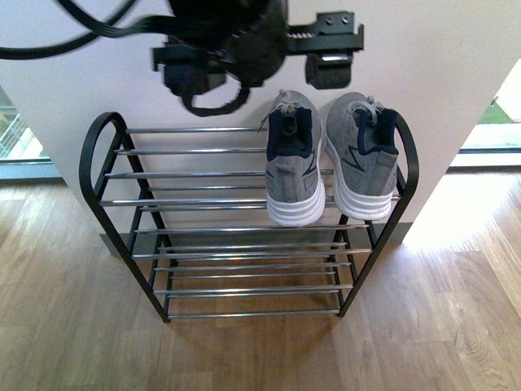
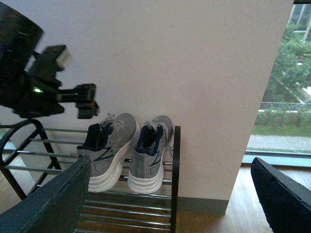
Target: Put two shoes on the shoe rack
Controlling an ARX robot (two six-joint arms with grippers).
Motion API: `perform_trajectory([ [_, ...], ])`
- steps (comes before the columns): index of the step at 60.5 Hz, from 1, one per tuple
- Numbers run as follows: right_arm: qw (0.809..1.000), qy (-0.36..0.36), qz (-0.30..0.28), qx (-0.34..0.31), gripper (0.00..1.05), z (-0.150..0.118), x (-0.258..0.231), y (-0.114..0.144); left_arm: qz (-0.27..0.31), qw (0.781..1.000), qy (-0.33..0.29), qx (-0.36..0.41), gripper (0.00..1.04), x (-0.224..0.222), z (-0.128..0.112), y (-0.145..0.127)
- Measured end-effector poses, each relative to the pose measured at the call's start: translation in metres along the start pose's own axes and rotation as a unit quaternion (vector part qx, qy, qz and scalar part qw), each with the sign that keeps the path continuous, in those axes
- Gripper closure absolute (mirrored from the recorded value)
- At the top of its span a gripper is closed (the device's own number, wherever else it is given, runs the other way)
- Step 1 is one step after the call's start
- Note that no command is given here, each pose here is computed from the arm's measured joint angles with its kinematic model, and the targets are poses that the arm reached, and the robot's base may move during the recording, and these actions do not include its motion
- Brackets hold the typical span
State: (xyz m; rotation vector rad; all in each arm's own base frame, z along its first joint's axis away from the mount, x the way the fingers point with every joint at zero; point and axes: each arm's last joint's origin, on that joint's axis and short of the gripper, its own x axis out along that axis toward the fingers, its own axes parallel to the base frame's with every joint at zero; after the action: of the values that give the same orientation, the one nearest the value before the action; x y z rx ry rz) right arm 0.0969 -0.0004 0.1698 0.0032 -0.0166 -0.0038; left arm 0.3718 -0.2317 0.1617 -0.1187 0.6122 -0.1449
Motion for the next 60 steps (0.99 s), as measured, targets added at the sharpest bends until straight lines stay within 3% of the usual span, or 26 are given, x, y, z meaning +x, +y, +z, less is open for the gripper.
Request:
perform_trajectory([
  [11,1.000,0.000,0.000,0.000,0.09,0.000,0.000,0.000,0.095,0.992,-0.085,-0.018,0.09,-0.105,0.007,0.081],
  [21,1.000,0.000,0.000,0.000,0.09,0.000,0.000,0.000,0.176,0.977,-0.110,-0.052,0.09,-0.206,-0.033,0.143],
  [32,1.000,0.000,0.000,0.000,0.09,0.000,0.000,0.000,0.207,0.963,-0.154,-0.076,0.09,-0.262,-0.061,0.171],
  [42,1.000,0.000,0.000,0.000,0.09,0.000,0.000,0.000,0.204,0.958,-0.182,-0.087,0.09,-0.275,-0.065,0.174],
  [49,1.000,0.000,0.000,0.000,0.09,0.000,0.000,0.000,0.079,0.960,-0.270,-0.011,0.30,-0.269,-0.077,0.180],
  [60,1.000,0.000,0.000,0.000,0.09,0.000,0.000,0.000,0.050,0.951,-0.302,0.044,0.56,-0.270,-0.088,0.187],
])
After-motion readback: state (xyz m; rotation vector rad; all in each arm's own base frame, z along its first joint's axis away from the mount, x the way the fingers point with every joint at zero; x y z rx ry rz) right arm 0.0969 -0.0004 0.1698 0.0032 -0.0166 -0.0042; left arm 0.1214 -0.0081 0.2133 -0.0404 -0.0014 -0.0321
